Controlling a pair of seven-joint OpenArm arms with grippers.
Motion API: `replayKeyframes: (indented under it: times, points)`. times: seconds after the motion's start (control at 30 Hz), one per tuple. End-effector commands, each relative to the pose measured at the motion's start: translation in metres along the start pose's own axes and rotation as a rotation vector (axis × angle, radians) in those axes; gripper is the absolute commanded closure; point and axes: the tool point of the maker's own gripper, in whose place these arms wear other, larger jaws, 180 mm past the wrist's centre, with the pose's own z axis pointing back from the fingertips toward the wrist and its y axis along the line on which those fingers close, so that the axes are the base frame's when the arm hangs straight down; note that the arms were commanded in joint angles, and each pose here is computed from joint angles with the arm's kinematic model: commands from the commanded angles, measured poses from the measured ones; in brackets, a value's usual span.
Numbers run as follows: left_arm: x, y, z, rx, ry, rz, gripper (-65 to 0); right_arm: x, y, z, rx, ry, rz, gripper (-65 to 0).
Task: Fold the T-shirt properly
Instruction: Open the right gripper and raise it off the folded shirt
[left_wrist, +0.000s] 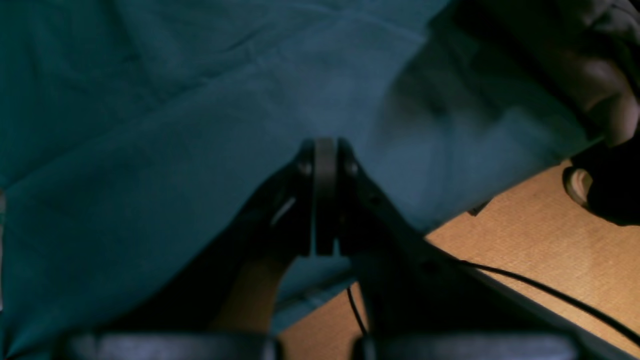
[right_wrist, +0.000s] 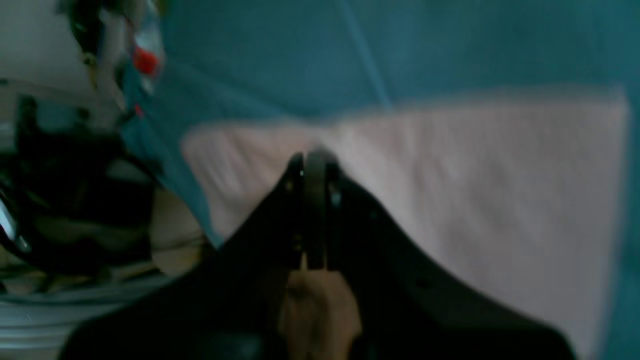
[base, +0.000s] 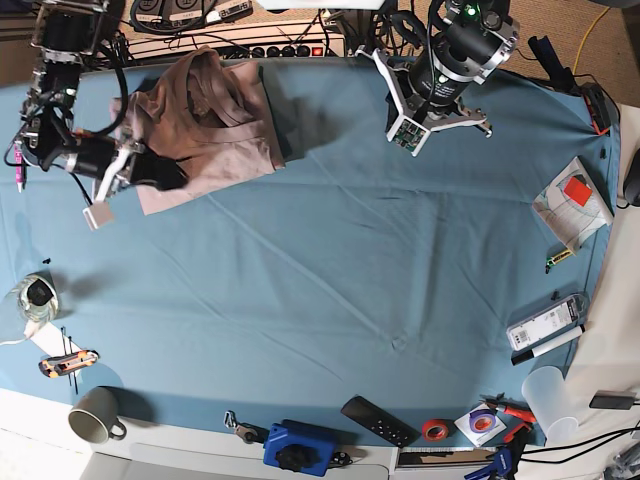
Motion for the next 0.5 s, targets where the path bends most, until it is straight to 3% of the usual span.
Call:
replayKeyframes:
  times: [0.0, 0.23, 0.37, 0.47]
  points:
    - [0.009, -0.001, 0.003, -0.002, -0.042, 0.006, 0.0, 0.013, 0.007, 0.000, 0.024, -0.046, 0.016, 0.0]
    - [0.009, 0.000, 0.004, 0.001, -0.044, 0.000, 0.0, -0.030, -0.012, -0.035, -0.101, 0.086, -0.004, 0.0]
    - [0.007, 0.011, 0.004, 0.060, -0.030, -0.040, 0.0, -0.045, -0.027, -0.034, -0.188, 0.165, 0.010, 0.0]
    - [0.005, 0.019, 0.005, 0.106, -0.014, -0.070, 0.0, -0.043, -0.029, -0.030, -0.197, 0.166, 0.017, 0.0]
